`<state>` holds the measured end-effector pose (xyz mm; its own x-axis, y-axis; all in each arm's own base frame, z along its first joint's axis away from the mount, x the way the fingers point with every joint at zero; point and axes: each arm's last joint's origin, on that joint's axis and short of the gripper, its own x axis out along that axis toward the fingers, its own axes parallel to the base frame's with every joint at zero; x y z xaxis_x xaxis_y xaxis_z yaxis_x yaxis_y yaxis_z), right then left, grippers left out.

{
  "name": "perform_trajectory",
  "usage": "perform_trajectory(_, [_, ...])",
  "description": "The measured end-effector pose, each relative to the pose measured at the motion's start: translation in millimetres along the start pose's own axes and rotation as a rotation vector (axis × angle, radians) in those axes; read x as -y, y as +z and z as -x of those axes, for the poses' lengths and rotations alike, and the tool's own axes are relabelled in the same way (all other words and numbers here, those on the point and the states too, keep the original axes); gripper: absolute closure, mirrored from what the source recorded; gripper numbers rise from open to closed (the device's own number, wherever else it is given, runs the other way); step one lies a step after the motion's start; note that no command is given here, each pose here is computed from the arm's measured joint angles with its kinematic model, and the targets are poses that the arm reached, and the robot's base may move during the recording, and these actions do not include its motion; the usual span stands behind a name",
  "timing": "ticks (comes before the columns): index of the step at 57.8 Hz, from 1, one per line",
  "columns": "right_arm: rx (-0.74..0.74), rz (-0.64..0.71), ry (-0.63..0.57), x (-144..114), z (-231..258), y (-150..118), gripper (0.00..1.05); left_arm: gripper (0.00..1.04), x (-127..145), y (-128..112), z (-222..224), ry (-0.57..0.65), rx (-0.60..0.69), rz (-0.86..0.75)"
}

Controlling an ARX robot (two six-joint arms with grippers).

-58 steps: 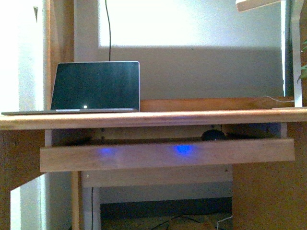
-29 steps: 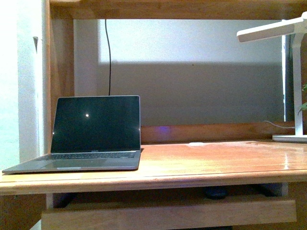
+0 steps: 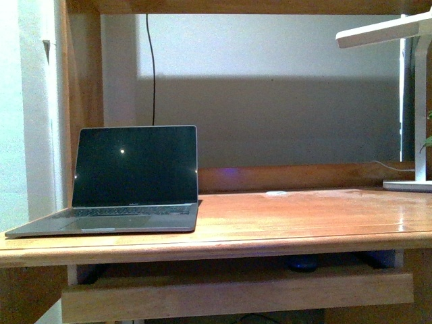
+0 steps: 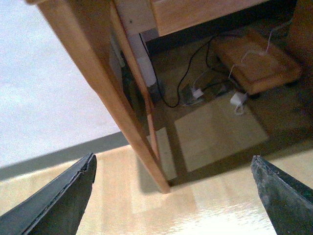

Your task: Place mouse

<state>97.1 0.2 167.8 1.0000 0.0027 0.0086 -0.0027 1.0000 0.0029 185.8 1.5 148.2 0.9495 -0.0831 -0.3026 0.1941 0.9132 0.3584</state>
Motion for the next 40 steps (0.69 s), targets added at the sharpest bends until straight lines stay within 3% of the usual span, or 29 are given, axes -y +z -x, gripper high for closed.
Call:
perform_trajectory(5, [0.0,0.0,0.0,0.0,0.0,0.0,0.07,0.08,-4.3,-2.3,-24.0,0.028,0.035,-0.209])
perform_trajectory(14, [0.0,0.0,0.0,0.0,0.0,0.0,0.07,0.08,-13.7,-0.9,-80.0,0.057,0.235,-0.737])
perform_trajectory(19, [0.0,0.0,0.0,0.0,0.0,0.0,0.07,0.08,-15.9,0.7,-101.7,0.055,0.287,-0.938])
perform_trajectory(26, [0.0,0.0,0.0,0.0,0.0,0.0,0.07,0.08,-19.3,11.1,-127.7,0.062,0.351,-1.107])
perform_trajectory(40, [0.0,0.0,0.0,0.0,0.0,0.0,0.07,0.08,-16.1,28.5,-161.7,0.048,0.425,-1.193])
